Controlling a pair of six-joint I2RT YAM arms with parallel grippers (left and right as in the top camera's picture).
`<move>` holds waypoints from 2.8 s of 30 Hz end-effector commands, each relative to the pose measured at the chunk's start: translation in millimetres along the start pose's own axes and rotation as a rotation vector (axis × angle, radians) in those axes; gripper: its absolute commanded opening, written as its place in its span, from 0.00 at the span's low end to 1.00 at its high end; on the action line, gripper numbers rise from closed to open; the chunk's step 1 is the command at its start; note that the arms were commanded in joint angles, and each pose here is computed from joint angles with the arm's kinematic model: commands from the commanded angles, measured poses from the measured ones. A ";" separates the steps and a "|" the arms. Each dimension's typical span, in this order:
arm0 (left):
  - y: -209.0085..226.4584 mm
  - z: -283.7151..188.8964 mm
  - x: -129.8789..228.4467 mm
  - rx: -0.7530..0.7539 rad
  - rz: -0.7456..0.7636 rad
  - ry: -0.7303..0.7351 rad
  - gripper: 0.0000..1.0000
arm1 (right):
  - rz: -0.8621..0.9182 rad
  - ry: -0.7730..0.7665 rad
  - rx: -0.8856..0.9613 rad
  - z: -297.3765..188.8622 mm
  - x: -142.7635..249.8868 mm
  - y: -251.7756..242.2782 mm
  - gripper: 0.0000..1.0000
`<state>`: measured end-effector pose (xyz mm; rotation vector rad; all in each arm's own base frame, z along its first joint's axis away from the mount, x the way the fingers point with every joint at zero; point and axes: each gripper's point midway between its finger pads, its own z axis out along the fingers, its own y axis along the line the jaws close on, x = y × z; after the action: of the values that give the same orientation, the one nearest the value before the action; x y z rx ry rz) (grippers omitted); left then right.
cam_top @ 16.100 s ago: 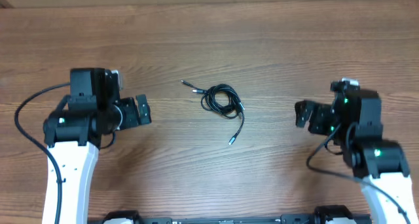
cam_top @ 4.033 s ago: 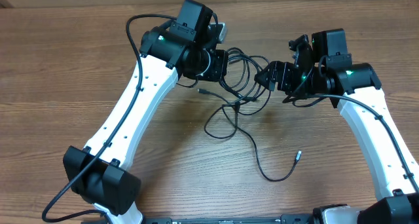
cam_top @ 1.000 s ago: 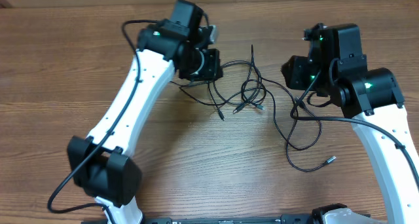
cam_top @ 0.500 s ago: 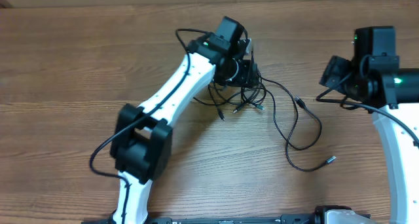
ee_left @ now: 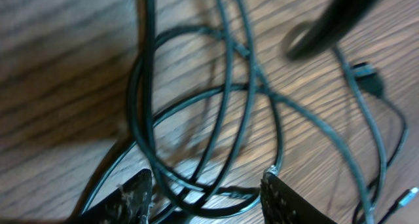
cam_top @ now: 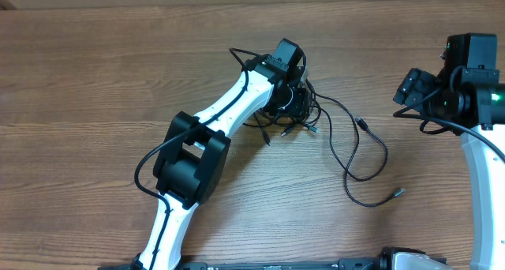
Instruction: Untangle cables
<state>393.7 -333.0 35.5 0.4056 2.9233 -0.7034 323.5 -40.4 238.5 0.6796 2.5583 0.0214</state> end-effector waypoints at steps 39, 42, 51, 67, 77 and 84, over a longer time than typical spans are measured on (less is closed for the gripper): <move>20.5 -7.6 40.6 -0.279 -0.176 0.087 0.04 | 0.000 -0.006 -0.033 -10.4 -0.3 4.0 0.88; 15.3 -47.6 15.6 -0.273 -0.128 -0.016 0.04 | -0.001 0.008 -0.074 -10.8 1.8 11.1 0.90; -19.3 -74.5 11.3 -0.058 -0.366 -0.025 0.31 | -0.039 0.018 -0.102 -11.1 3.9 16.0 0.91; -25.7 21.5 62.8 -0.241 -0.848 0.080 0.40 | -0.056 0.031 -0.097 -11.1 7.2 14.6 0.92; -9.5 28.1 47.8 -0.286 -0.832 -0.016 0.36 | -0.062 0.037 -0.094 -11.1 8.8 13.9 0.92; -5.3 25.0 38.5 -0.253 -0.852 -0.017 0.27 | -0.062 0.037 -0.095 -11.1 8.7 13.9 0.92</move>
<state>345.7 -349.1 12.1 -0.8502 3.0573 -0.3720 316.4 -21.9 233.8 0.5860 2.6329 0.1340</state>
